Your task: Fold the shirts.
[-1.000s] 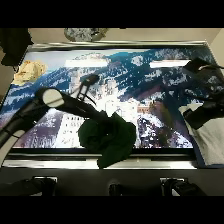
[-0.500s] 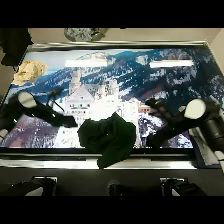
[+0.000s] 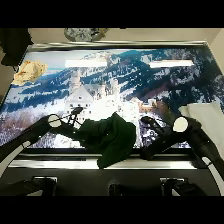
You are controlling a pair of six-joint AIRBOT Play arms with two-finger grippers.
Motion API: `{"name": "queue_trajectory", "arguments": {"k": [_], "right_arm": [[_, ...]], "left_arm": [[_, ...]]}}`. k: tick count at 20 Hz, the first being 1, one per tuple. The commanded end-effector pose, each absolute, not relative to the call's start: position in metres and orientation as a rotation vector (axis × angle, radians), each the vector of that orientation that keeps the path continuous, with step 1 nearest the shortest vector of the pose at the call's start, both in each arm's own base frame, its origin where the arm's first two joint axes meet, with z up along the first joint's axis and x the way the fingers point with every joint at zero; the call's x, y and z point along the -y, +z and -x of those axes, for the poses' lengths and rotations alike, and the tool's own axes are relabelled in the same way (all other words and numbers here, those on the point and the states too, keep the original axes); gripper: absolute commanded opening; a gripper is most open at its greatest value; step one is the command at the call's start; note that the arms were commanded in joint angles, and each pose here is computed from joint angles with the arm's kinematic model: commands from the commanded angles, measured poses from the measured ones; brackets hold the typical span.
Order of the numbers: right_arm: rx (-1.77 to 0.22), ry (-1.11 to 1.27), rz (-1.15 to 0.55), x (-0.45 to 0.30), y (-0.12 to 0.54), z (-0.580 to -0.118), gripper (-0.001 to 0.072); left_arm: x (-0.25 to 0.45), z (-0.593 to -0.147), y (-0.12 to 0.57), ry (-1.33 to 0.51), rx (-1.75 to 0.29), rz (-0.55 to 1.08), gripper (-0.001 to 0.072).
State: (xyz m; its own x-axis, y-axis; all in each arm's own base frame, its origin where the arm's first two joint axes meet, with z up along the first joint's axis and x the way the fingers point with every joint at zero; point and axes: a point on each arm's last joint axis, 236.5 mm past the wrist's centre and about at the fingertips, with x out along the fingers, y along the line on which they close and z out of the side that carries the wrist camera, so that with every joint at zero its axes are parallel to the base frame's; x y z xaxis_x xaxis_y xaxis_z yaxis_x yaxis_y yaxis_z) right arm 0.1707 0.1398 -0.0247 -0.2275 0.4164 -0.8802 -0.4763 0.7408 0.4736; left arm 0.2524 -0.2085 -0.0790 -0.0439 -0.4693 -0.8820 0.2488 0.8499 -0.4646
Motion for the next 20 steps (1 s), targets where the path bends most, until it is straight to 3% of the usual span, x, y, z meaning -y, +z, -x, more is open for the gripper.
{"name": "queue_trajectory", "arguments": {"k": [1,4,6,10,13,17,20], "right_arm": [[-1.585,0.841,-0.035,-0.154,-0.037,-0.169,0.0710],[-1.622,0.854,-0.034,-0.162,-0.054,-0.160,0.0710],[-1.649,0.895,0.004,-0.169,-0.061,-0.151,0.0711],[-1.658,0.922,0.037,-0.178,-0.068,-0.147,0.0711],[-1.634,0.912,0.042,-0.179,-0.070,-0.153,0.0711],[-1.622,0.907,0.025,-0.182,-0.070,-0.156,0.0711],[-1.605,0.909,-0.005,-0.187,-0.068,-0.159,0.0712]], "left_arm": [[0.215,-0.255,-0.096,-0.573,-1.506,0.179,0.0441],[0.213,-0.259,-0.092,-0.570,-1.500,0.184,0.0398],[0.206,-0.264,-0.077,-0.572,-1.495,0.205,0.0465],[0.164,-0.274,-0.043,-0.529,-1.453,0.207,0.0471],[0.123,-0.269,-0.059,-0.386,-1.528,0.224,0.0474],[0.141,-0.257,-0.088,-0.394,-1.605,0.311,0.0474],[0.159,-0.256,-0.103,-0.421,-1.615,0.288,0.0471]]}}
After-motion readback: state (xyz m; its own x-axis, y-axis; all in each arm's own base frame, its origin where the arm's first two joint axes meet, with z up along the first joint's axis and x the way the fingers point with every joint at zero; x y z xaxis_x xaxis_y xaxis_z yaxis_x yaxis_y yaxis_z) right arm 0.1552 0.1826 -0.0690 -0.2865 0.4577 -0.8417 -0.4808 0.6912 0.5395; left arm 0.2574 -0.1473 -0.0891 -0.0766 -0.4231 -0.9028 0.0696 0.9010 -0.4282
